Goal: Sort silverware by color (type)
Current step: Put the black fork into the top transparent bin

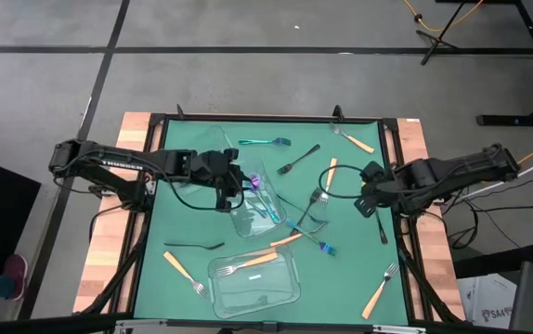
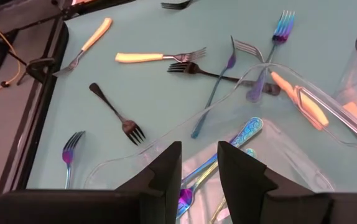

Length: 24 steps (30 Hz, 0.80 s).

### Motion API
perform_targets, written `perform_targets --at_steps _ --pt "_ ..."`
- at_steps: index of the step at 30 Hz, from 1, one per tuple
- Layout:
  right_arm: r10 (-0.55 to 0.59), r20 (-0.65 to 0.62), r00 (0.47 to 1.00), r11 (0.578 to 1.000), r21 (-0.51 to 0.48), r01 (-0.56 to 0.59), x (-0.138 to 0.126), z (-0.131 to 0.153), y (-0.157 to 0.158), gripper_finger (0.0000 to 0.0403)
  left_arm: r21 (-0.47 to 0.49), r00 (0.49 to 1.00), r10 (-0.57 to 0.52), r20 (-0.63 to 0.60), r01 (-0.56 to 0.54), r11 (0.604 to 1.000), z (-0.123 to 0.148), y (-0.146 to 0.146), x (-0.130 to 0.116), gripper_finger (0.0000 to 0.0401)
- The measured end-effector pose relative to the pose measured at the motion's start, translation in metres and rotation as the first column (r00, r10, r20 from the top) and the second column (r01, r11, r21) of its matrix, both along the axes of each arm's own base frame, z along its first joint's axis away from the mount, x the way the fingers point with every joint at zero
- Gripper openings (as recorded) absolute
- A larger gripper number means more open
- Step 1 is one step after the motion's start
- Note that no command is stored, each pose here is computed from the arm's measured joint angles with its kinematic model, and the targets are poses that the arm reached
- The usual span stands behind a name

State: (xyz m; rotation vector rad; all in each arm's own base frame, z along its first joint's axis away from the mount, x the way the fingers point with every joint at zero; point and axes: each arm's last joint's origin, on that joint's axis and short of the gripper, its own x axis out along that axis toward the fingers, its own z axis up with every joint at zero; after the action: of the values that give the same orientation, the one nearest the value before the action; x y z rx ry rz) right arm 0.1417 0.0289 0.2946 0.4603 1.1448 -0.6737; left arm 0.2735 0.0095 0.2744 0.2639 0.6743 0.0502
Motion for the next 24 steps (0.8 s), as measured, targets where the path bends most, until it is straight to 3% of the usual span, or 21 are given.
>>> perform_targets --at_steps 9,18,19,21,24 --pt "-0.129 -0.054 0.990 0.992 0.005 0.129 0.000 -0.004 -0.031 0.0088 -0.002 1.000 0.002 0.000 -0.002 1.000 0.000 0.000 0.000 0.0098" --pt "-0.210 -0.287 0.934 0.949 0.171 0.266 -0.015 -0.068 -0.050 0.0088 -0.005 1.000 0.004 0.000 -0.004 1.000 0.000 0.000 0.000 0.0098" --pt "-0.206 -0.289 0.935 0.948 0.180 0.264 -0.013 -0.070 -0.050 0.0087 -0.005 1.000 0.005 0.000 -0.005 1.000 0.000 0.000 0.000 0.0098" --pt "-0.200 -0.175 0.964 0.954 0.190 0.232 -0.002 -0.065 -0.051 0.0086 -0.005 1.000 0.003 -0.001 -0.003 1.000 0.000 0.000 0.000 0.0098" --pt "-0.193 -0.140 0.971 0.956 0.194 0.218 0.003 -0.067 -0.052 0.0084 -0.006 1.000 0.004 -0.002 -0.004 1.000 0.000 0.000 0.000 0.0098"
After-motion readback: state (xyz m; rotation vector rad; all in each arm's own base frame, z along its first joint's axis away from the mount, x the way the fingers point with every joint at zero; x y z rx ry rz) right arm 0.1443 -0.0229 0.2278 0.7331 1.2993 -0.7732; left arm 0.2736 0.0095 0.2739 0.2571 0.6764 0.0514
